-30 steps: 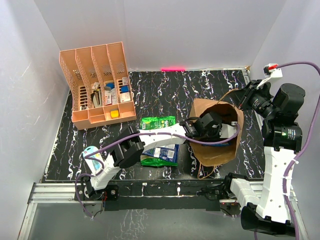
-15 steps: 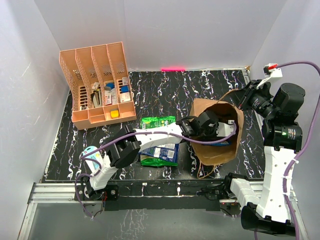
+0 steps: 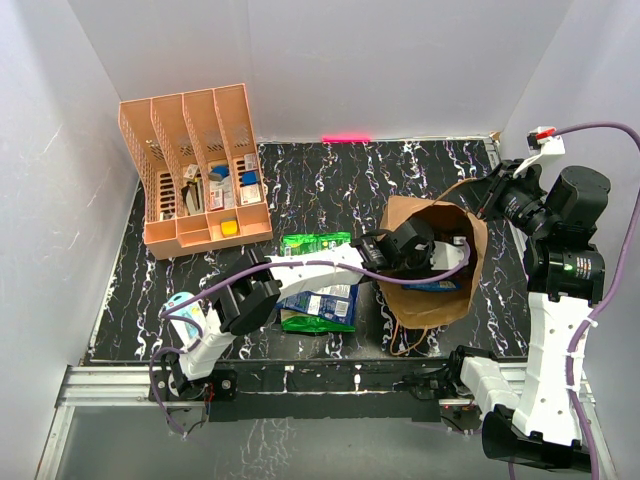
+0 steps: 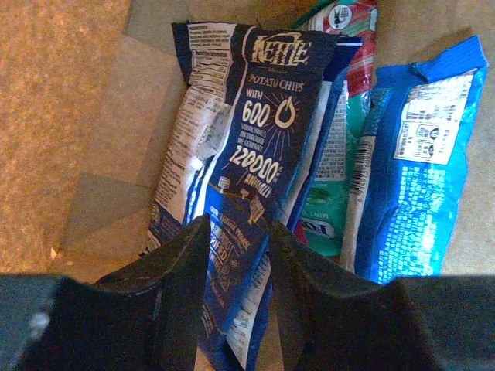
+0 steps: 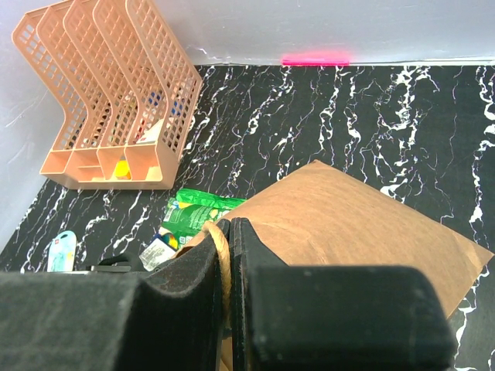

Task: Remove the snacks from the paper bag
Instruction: Take out the snack from the paper bag.

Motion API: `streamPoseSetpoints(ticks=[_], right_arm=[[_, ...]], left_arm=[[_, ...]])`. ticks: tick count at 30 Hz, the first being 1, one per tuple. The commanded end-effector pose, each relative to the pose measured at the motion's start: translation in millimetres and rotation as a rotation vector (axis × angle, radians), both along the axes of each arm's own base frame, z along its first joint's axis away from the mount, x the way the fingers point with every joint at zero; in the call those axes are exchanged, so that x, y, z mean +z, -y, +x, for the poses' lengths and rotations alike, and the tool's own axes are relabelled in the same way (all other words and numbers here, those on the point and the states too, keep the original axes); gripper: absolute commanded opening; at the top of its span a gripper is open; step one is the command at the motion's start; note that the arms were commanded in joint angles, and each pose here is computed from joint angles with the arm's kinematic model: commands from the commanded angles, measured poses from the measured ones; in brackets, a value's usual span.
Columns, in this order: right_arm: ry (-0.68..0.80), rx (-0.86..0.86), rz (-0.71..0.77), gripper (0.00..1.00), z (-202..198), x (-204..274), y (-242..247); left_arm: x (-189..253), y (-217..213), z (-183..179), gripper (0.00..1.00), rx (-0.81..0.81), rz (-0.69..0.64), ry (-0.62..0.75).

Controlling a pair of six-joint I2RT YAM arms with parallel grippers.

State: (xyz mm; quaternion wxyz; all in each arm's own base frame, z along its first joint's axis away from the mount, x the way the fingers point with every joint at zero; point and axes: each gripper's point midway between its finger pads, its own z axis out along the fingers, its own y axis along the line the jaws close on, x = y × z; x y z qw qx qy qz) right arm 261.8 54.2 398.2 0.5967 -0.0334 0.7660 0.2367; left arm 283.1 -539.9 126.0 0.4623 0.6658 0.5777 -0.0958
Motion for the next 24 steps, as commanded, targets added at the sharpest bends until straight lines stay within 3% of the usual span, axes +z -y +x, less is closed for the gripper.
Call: streamPoseSetpoints(ticks=[1,13,17,24], right_arm=[[0.123,0.005,-0.038,0.08,-2,32,-1],[0.123,0.004,-0.038,0.08,-3,32,-1],[0.123,0.004,-0.037,0.08,-3,32,-1],[0.126,0.001,-0.038,0.08,-4,34,-1]], left_arm=[[36,-5,-5,0.36,-0.020,-0.060,0.008],[25,-5,0,0.35,-0.005,-0.038,0.020],[25,-2,13,0.29,0.042,-0.044,0.065],[13,4,27,0.26,0.052,-0.013,0.147]])
